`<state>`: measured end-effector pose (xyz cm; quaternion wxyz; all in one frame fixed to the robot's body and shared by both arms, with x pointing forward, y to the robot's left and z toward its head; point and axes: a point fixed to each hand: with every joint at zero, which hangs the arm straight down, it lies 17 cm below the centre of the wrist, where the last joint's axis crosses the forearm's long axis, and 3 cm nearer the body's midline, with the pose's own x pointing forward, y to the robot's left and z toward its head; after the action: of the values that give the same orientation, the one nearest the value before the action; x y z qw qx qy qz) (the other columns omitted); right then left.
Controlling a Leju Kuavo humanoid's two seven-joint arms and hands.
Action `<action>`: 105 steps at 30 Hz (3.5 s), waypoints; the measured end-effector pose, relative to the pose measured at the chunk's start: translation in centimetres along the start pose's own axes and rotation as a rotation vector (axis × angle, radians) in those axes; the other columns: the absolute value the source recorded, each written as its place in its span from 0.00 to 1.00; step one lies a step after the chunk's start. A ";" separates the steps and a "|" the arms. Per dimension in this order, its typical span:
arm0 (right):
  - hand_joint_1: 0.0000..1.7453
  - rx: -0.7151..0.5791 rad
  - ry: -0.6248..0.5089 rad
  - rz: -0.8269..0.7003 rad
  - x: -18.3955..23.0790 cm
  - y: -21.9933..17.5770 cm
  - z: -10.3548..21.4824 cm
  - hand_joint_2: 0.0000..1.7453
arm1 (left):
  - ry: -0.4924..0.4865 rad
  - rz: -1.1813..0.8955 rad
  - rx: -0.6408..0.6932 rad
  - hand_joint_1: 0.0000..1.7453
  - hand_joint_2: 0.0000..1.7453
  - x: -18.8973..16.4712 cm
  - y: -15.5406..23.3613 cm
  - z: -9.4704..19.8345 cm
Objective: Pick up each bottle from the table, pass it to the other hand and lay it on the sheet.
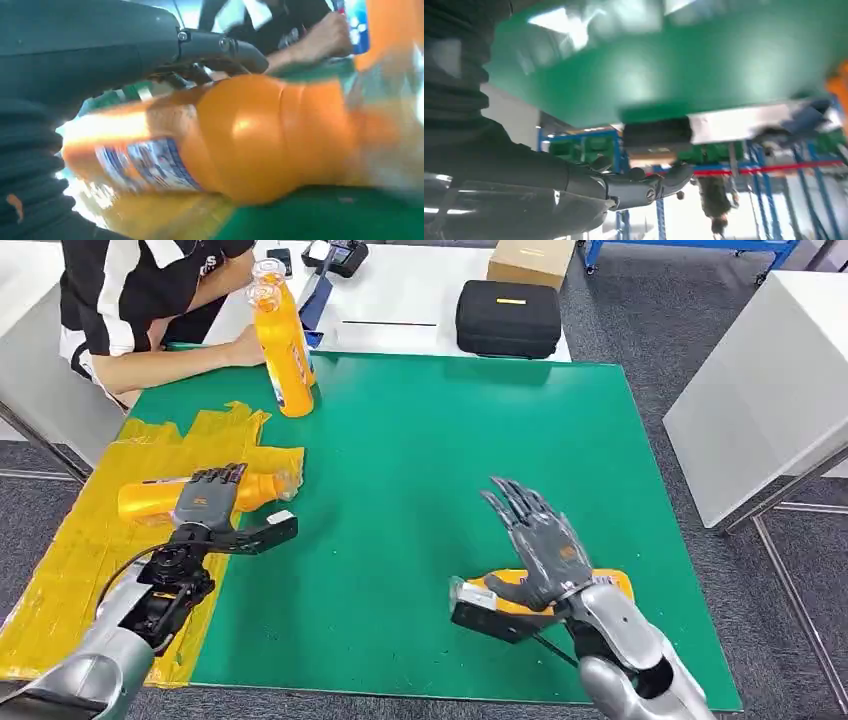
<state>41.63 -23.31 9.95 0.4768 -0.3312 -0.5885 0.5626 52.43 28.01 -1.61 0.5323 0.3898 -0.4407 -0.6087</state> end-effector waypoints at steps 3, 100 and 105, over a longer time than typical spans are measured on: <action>0.00 0.051 0.022 0.005 -1.4 1.4 1.6 1.00 | -0.063 0.175 0.037 0.00 0.00 2.1 1.1 0.0; 1.00 -0.416 0.078 -0.573 1.2 -4.9 -7.1 1.00 | -0.898 1.571 0.077 0.00 1.00 23.0 21.3 12.3; 1.00 -0.395 0.040 -0.563 3.2 -4.6 -7.8 1.00 | -0.904 1.585 0.058 0.00 1.00 23.4 21.2 12.3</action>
<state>48.57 -18.37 14.41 0.5514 -0.2527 -0.7449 0.2777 44.28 5.38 22.16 0.5611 -0.2894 -0.7612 -0.1480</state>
